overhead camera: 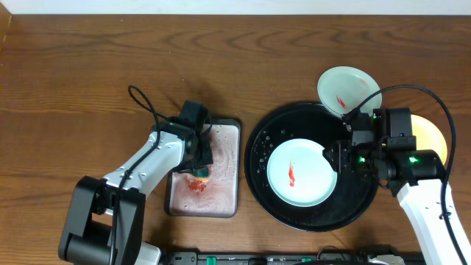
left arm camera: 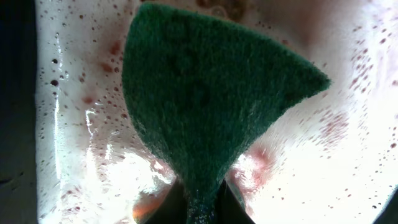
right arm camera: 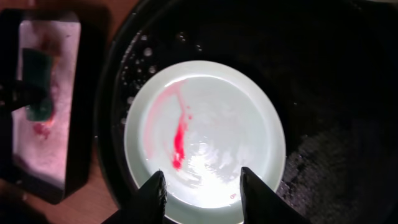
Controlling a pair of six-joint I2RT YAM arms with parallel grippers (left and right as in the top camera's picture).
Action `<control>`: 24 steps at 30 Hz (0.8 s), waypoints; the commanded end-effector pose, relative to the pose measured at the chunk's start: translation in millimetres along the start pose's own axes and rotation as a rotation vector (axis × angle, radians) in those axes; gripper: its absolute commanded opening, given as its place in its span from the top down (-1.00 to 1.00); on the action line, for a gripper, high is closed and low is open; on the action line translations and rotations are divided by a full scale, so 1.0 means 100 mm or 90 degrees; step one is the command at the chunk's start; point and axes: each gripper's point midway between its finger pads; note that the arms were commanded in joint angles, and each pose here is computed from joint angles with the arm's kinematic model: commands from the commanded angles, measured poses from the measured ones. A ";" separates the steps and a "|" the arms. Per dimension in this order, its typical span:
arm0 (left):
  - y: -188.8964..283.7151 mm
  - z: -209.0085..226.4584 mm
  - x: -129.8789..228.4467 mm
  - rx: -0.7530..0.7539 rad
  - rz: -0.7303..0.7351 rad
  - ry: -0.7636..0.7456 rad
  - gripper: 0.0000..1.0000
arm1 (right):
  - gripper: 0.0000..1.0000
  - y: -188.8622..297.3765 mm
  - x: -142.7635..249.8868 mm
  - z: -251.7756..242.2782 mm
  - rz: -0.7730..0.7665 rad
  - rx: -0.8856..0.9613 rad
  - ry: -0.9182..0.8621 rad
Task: Clean dirty plates on tray and stack at the side
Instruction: 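Move the sponge onto the pale green plate and scrub it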
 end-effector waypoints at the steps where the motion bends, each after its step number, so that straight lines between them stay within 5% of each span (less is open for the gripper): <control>1: -0.01 0.06 0.10 -0.014 0.021 -0.008 0.85 | 0.22 0.03 -0.02 -0.16 -0.007 0.066 -0.029; 9: 0.70 -0.14 -0.09 0.016 -0.020 -0.022 0.86 | 0.18 -0.18 0.08 -0.43 0.051 0.126 -0.083; 14: 1.07 -0.53 -0.04 0.123 -0.053 -0.061 0.85 | 0.39 -0.45 0.26 -0.56 0.143 0.138 -0.104; 24: 1.09 -1.30 0.34 0.199 -0.055 -0.148 0.86 | 0.42 -0.90 0.59 -0.76 0.272 0.143 -0.097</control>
Point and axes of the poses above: each gripper's point midway between its finger pads, its own y axis back along the fingers, its own z axis along the line the jaws close on, x = y × z, and after that the axes turned 2 degrees about -y, right-handed
